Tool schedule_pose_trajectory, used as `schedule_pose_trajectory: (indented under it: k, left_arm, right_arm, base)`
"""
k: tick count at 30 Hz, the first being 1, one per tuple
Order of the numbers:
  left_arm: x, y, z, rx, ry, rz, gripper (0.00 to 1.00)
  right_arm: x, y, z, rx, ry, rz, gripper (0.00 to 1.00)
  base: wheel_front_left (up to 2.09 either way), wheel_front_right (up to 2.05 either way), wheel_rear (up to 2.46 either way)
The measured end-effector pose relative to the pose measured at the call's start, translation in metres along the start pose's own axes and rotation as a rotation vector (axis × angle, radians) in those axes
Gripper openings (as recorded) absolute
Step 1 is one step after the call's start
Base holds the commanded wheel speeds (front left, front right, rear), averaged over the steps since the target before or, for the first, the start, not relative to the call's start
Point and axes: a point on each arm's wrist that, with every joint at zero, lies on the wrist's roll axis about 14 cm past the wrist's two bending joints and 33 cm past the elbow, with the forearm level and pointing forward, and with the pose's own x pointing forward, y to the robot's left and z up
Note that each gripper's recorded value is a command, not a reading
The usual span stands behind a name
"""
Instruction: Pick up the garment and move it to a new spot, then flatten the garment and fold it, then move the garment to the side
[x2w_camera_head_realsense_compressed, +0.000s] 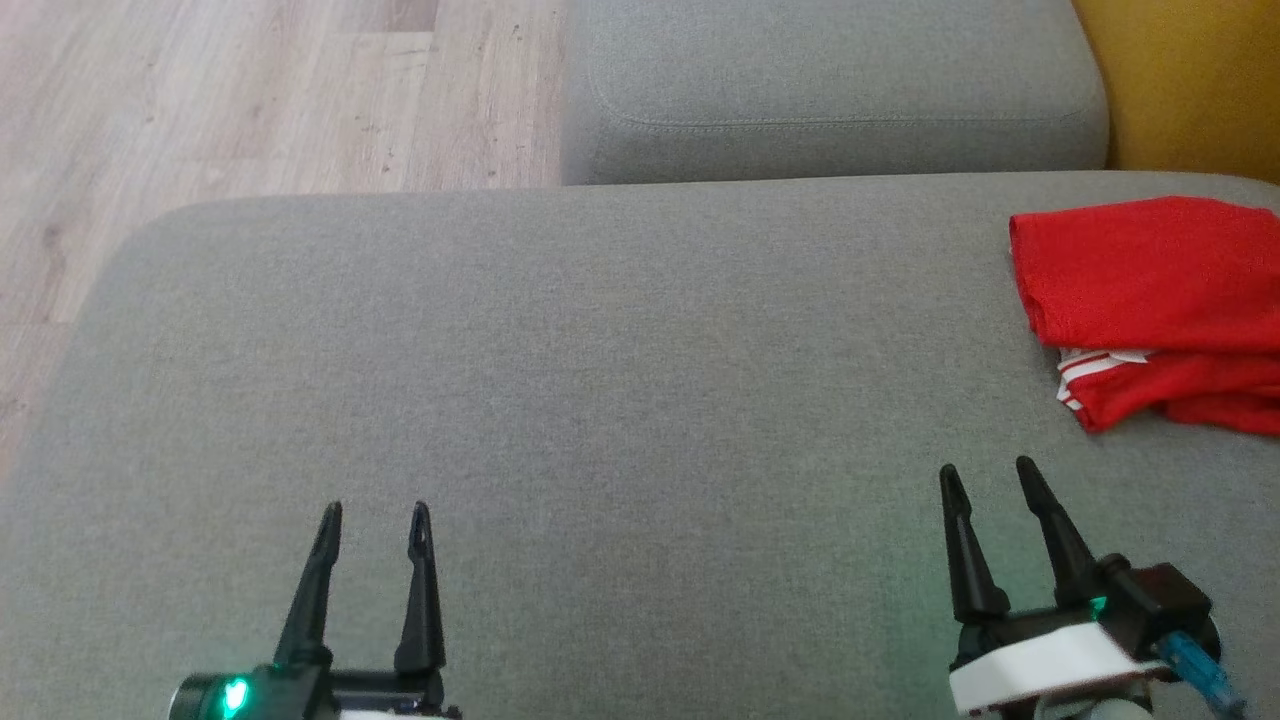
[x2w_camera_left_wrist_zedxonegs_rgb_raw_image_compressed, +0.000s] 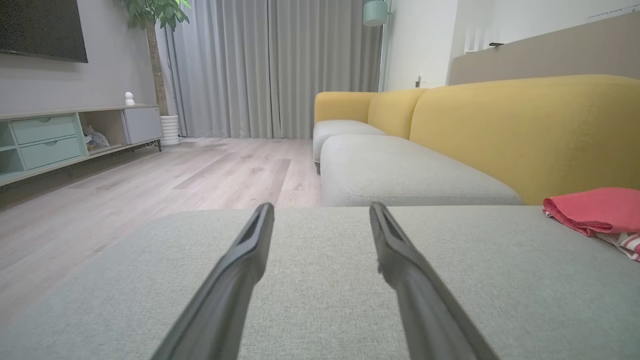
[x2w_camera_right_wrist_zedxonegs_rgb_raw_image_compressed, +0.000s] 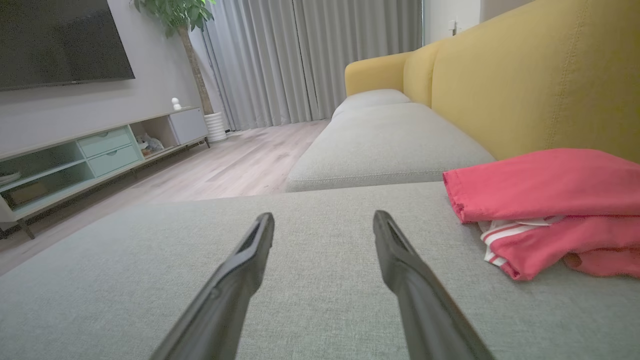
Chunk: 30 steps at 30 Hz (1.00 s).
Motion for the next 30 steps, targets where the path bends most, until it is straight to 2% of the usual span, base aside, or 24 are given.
schedule_pose_trajectory:
  k: [1, 7, 30]
  left_arm:
    - [0.0, 0.0, -0.001, 0.0, 0.003, 0.001, 0.0]
    - [-0.012, 0.002, -0.026, -0.029, 0.09, 0.014, 0.0]
    - [-0.006, 0.01, -0.04, -0.308, 0.162, 0.062, 0.0]
  right_arm:
    - [0.0, 0.0, 0.0, 0.0, 0.001, 0.0, 0.0]
    - [-0.012, -0.004, -0.024, 0.037, 0.078, -0.025, 0.0]
    - [-0.012, -0.022, -0.025, 0.303, 0.078, -0.122, 0.0]
  base:
    - [0.0, 0.0, 0.0]
    - [0.0, 0.0, 0.0]
    - [0.0, 0.0, 0.0]
